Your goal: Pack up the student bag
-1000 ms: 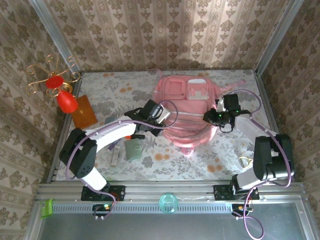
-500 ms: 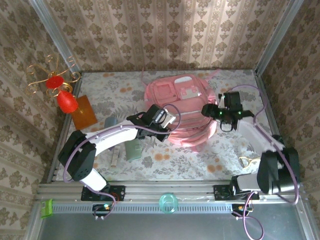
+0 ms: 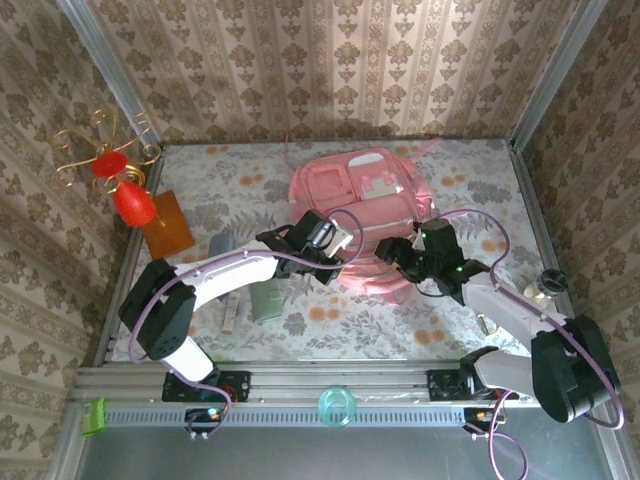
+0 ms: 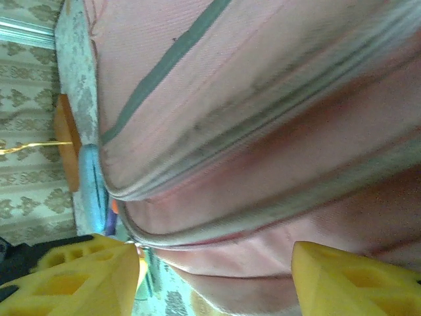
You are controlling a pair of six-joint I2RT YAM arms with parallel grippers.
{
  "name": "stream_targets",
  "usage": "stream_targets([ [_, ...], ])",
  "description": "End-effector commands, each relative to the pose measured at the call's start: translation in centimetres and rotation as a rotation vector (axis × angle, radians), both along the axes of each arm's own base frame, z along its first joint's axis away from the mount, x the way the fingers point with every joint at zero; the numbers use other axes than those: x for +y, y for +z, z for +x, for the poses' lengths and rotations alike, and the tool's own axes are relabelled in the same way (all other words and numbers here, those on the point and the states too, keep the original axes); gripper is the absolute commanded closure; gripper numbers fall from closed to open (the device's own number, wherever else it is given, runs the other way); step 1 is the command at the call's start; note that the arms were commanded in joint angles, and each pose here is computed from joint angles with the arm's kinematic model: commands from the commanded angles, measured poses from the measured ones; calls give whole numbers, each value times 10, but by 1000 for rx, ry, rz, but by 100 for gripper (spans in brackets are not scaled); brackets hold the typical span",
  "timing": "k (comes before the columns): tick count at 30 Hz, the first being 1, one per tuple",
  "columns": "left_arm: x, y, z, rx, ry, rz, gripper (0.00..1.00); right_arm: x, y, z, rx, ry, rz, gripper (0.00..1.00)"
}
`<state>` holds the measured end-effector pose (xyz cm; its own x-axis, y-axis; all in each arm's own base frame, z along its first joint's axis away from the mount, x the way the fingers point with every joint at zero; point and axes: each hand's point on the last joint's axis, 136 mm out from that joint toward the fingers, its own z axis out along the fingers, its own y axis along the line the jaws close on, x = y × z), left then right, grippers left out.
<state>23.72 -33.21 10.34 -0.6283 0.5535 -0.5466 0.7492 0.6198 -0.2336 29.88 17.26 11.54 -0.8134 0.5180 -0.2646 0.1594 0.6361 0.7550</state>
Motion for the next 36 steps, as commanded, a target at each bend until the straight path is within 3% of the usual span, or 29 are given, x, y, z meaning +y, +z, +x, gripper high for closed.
stream_targets([
  [1,-11,7,-2,-6,-32,-27,100,6,0,10,-7,-63,55,39],
  [10,-12,7,-3,-13,-33,-32,100,-7,-24,14,21,-202,22,41],
  [17,-11,4,-6,-9,-38,-32,100,-8,-15,37,-84,-300,44,49],
  [19,-9,2,-5,-13,-36,-23,100,-7,-9,46,-118,-317,65,57],
  [24,16,-1,10,-89,30,87,100,-21,-7,43,-131,-323,11,100],
  [28,48,-8,27,-146,81,199,100,-48,-7,26,-118,-280,-89,100],
  [36,77,2,70,-189,179,199,100,-61,2,13,-106,-169,-53,100],
])
